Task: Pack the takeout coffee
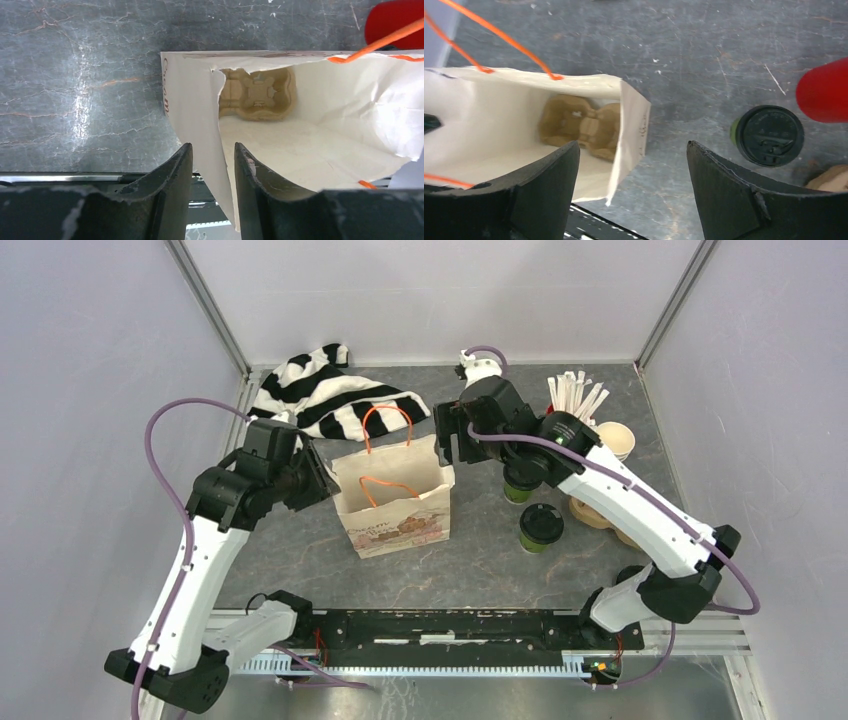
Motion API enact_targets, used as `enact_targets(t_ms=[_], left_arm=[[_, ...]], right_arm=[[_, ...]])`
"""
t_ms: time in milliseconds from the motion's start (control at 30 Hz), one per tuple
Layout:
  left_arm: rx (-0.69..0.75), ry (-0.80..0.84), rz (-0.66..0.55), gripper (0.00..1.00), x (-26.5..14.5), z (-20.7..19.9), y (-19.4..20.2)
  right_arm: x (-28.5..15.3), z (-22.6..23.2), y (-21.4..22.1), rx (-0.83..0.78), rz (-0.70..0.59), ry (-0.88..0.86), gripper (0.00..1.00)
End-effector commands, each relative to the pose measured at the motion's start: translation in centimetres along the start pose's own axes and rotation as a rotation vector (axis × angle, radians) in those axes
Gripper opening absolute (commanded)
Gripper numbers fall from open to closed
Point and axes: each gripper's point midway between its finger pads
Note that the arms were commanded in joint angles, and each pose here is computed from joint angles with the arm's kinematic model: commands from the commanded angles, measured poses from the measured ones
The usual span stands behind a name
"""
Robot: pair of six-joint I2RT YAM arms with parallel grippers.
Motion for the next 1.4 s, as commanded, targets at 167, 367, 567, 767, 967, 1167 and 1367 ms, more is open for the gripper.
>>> enact_targets(t_ms=[167, 367, 567, 767, 967, 1167, 1367], left_arm=[[0.054, -0.047, 0.015, 0.28, 1.1, 0.1, -1.2], [0.071, -0.015, -0.064, 0.03, 0.6, -1.3, -4.1], [0.128, 0.113, -0.319, 0.02, -2.5, -4.1, -9.6], [0.090, 0.175, -0.468, 0.02, -1.3, -2.3, -7.0], [0.002, 0.306, -0.442, 0.02, 1.8, -1.2, -0.7], [-0.029, 0.290, -0.423, 0.02, 1.0, -0.7, -0.1], [-0.078, 0.265, -0.417, 0.02, -1.1, -1.5, -2.4]], right_arm=[[5.6, -0.2, 2.2, -0.155, 0.110, 0.011, 0.75], [5.0, 1.1, -1.2, -0.192, -0.021, -0.046, 0.28], [2.8, 3.2, -6.9, -0.205, -0.225, -0.128, 0.00], [3.5, 1.4, -2.5, -0.293, -0.329, -0.221, 0.00], [5.5, -1.0, 2.7, -0.265, -0.348, -0.253, 0.00], [5.4, -0.1, 3.3, -0.232, -0.265, -0.276, 0.00], [3.5, 1.1, 1.8, -0.167, -0.207, -0.266, 0.02]])
Point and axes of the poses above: each gripper's point midway between its finger pads, its own x axis out along the fingers, its own z axis along the line the jaws close on, y = z × x, and after that the axes turned 8 degrees about x, right-handed
